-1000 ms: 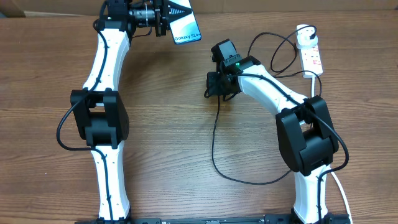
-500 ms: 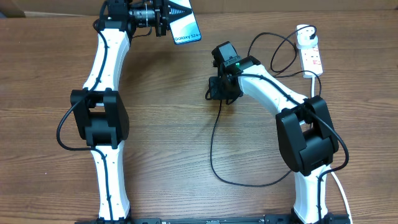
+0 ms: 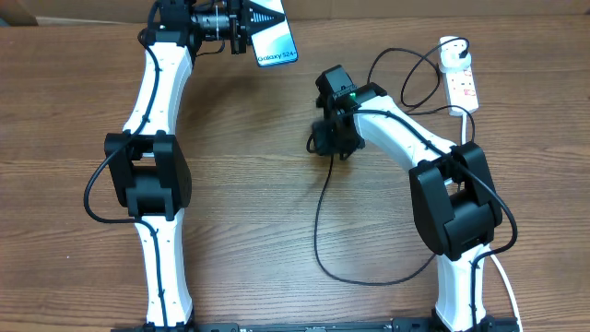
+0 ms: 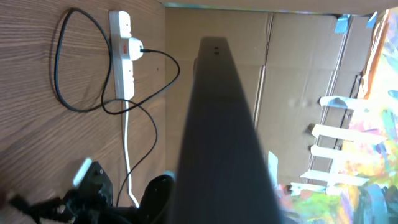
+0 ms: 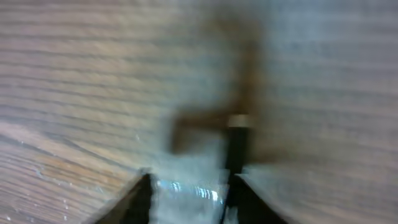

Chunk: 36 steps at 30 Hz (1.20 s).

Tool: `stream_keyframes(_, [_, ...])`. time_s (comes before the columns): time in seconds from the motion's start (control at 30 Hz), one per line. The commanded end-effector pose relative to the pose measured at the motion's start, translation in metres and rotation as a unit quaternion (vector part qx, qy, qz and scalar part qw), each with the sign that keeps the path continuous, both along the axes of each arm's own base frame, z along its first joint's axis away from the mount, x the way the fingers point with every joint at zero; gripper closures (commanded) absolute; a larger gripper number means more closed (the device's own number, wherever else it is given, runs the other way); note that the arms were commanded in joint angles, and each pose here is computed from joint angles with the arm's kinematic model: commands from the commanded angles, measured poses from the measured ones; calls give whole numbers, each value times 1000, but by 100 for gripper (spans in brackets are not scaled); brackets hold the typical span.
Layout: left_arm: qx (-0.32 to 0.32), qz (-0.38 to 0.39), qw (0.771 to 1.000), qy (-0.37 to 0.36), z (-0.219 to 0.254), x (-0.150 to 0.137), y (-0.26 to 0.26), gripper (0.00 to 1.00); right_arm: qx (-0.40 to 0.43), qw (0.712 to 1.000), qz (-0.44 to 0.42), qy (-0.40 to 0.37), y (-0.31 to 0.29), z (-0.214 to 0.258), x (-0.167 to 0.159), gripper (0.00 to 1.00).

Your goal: Plug charger to phone and switch on socket

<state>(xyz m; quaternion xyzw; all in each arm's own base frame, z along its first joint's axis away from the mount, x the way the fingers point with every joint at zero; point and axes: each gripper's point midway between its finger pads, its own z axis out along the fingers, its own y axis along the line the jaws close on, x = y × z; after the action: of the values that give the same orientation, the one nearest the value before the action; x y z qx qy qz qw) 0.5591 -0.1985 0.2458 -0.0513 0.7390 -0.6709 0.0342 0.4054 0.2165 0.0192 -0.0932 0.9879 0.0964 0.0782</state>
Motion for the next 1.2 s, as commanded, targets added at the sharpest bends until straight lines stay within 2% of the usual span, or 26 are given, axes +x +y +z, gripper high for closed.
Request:
stream_keyframes(0.0, [-10,-23,999,-46,29,-11,-4,96,-14,999,15,-43,-3,2,21,45])
stream_keyframes(0.2, [-11,-25,999,-46,30,-12,-4,96,-26,998,10,-61,-7,3,29,43])
stream_keyframes(0.3, [-11,-24,999,-46,30,-12,-4,96,-60,995,0,-74,-19,3,33,31])
stream_keyframes(0.37, [-11,-25,999,-46,30,-12,-4,96,-96,991,-9,-88,-32,4,38,29])
stream_keyframes(0.47, [-11,-25,999,-47,30,-12,-4,96,-155,982,-23,-106,-52,7,43,32])
stream_keyframes(0.53, [-11,-25,998,-48,30,-12,-4,96,-162,981,-24,-106,-55,7,43,36])
stream_keyframes(0.6, [-11,-25,998,-49,30,-12,-4,96,-149,984,-22,-100,-50,6,40,46])
stream_keyframes(0.63, [-11,-25,998,-49,30,-12,-4,96,-138,986,-23,-95,-46,5,39,57])
stream_keyframes(0.67, [-10,-24,998,-50,30,-12,-4,96,-114,990,-23,-84,-39,3,35,76])
stream_keyframes(0.7, [-10,-25,998,-50,30,-11,-4,95,-91,993,-19,-74,-31,2,32,89])
stream_keyframes(0.73, [-11,-25,998,-50,30,-12,-4,96,-50,997,-6,-56,-16,2,26,96])
stream_keyframes(0.8, [-11,-25,998,-50,30,-12,-4,96,33,998,43,-31,15,5,14,96])
stream_keyframes(0.87, [-11,-26,998,-50,30,-12,-4,96,78,995,65,-25,30,10,11,96])
stream_keyframes(1.13, [-14,-32,998,-49,31,-14,-4,96,61,996,58,-42,25,10,19,96])
stream_keyframes(1.17, [-14,-32,998,-49,31,-14,-4,96,63,995,58,-46,26,11,21,77])
